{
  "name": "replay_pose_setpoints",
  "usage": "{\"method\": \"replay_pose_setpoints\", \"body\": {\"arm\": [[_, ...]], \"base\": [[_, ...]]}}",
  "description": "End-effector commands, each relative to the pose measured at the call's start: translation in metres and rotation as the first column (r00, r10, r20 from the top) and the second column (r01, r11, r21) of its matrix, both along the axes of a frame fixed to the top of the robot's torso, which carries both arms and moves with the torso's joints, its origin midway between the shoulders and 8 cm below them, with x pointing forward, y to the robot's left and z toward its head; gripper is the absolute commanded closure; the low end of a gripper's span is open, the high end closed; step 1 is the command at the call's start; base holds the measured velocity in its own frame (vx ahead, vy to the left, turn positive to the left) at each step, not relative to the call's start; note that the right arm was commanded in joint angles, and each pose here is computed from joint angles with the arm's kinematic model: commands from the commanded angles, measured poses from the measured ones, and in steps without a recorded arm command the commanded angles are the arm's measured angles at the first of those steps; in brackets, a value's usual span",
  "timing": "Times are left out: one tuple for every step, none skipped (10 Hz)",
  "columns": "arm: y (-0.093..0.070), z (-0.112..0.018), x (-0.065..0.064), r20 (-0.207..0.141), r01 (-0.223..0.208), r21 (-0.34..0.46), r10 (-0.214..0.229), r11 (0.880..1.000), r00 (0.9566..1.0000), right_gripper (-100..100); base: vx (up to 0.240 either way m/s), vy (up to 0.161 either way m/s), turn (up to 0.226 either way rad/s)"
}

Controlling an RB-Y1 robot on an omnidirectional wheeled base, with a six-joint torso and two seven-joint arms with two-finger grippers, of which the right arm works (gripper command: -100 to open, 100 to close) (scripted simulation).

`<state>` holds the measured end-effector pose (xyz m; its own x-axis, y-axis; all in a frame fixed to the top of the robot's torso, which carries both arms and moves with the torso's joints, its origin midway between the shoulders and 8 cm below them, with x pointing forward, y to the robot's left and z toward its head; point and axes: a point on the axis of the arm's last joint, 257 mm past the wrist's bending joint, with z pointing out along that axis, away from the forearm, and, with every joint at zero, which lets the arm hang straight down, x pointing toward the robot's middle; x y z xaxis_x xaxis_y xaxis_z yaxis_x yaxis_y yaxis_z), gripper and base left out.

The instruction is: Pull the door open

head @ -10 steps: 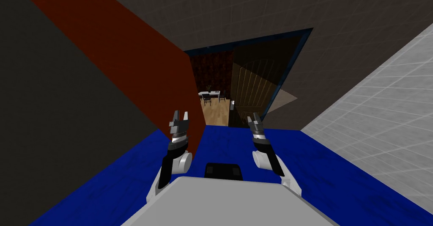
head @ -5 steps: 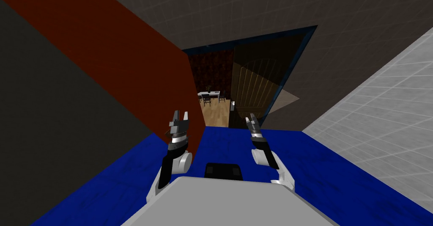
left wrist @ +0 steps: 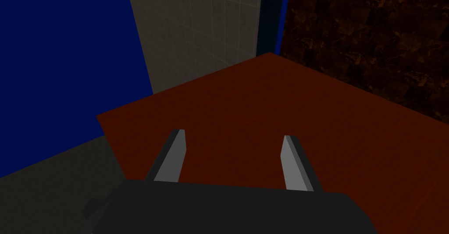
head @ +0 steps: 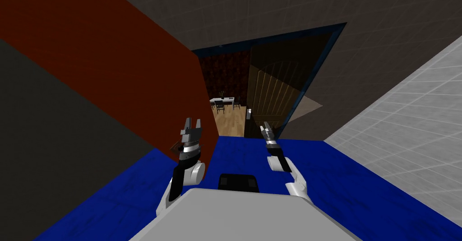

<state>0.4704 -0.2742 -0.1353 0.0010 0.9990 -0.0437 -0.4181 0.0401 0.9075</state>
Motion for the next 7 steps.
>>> {"method": "replay_pose_setpoints", "body": {"arm": [[-0.002, -0.011, 0.009, -0.025, -0.007, -0.002, 0.007, 1.000, 0.9997, -100], [-0.003, -0.016, 0.010, -0.036, -0.006, -0.001, 0.006, 1.000, 0.9994, -100], [-0.004, -0.024, 0.016, -0.052, -0.009, -0.003, 0.009, 1.000, 0.9986, -100], [-0.006, -0.031, 0.021, -0.068, -0.012, -0.004, 0.012, 1.000, 0.9976, -100], [-0.008, -0.037, 0.027, -0.081, -0.016, -0.005, 0.015, 1.000, 0.9966, -100], [-0.009, -0.039, 0.027, -0.084, -0.015, -0.005, 0.015, 1.000, 0.9963, -100], [-0.011, -0.045, 0.033, -0.099, -0.018, -0.006, 0.017, 1.000, 0.9950, -100]], "base": [[0.095, 0.020, -0.018], [0.057, 0.012, -0.005], [0.055, 0.015, -0.011], [0.081, 0.017, -0.024], [0.094, 0.020, -0.018], [0.067, 0.016, -0.006], [0.051, 0.012, -0.011]]}}
